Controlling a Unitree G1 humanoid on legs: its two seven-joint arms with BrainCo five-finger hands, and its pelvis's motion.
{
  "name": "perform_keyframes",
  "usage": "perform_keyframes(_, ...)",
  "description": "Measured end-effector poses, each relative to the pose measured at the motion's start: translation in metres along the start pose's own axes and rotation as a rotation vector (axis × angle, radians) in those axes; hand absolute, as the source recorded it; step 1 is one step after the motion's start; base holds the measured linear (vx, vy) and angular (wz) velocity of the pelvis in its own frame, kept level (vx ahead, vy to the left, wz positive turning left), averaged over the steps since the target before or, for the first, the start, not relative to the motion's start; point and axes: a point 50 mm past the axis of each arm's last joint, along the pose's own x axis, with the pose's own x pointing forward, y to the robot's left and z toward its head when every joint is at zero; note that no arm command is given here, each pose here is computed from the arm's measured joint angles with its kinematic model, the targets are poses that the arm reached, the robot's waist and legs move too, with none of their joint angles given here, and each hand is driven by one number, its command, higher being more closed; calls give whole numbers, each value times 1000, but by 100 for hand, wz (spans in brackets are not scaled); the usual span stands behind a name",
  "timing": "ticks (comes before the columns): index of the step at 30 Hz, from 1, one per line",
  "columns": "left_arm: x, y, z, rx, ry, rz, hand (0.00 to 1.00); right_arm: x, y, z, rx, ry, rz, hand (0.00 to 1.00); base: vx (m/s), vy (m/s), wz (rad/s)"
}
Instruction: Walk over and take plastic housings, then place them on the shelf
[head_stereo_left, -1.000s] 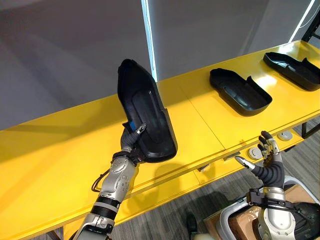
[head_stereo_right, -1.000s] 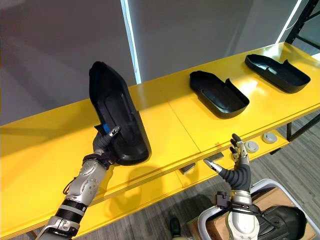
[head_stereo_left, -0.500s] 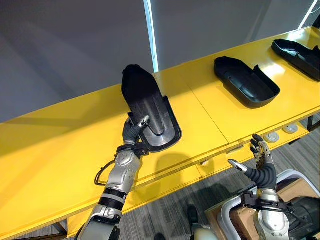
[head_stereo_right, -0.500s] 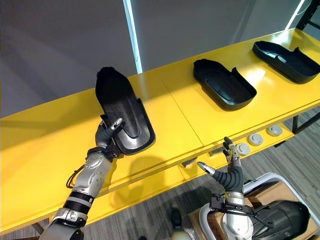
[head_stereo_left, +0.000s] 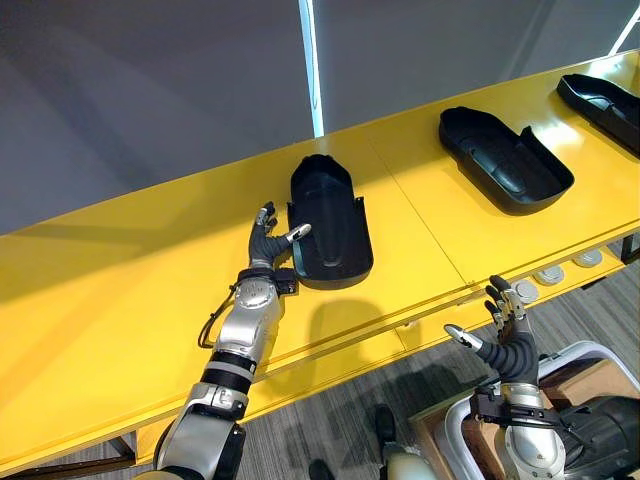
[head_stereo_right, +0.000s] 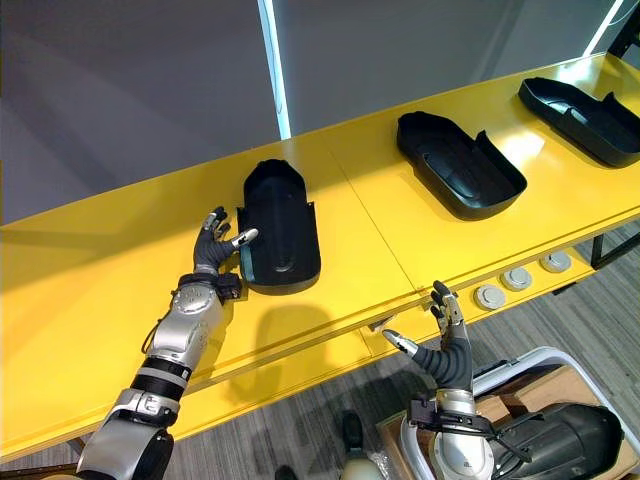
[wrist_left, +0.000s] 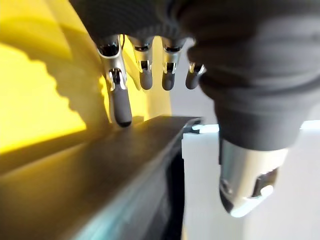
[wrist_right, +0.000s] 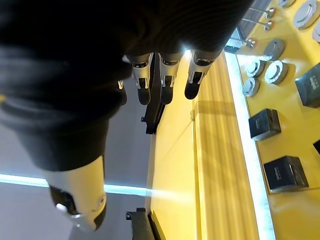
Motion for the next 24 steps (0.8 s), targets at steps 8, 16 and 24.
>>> perform_keyframes(8, 12, -8, 52, 80, -147, 26, 0, -2, 6, -1, 34, 8, 13, 0, -1, -13, 9)
perform_keyframes(16, -14, -17, 106, -45, -404, -37, 0, 4, 8, 10, 47, -49, 11, 0, -17, -16, 6)
perform_keyframes(24, -64, -2, 90, -95, -491, -17, 0, 21, 19, 74, 83, -385, 64, 100, -11, -27, -1)
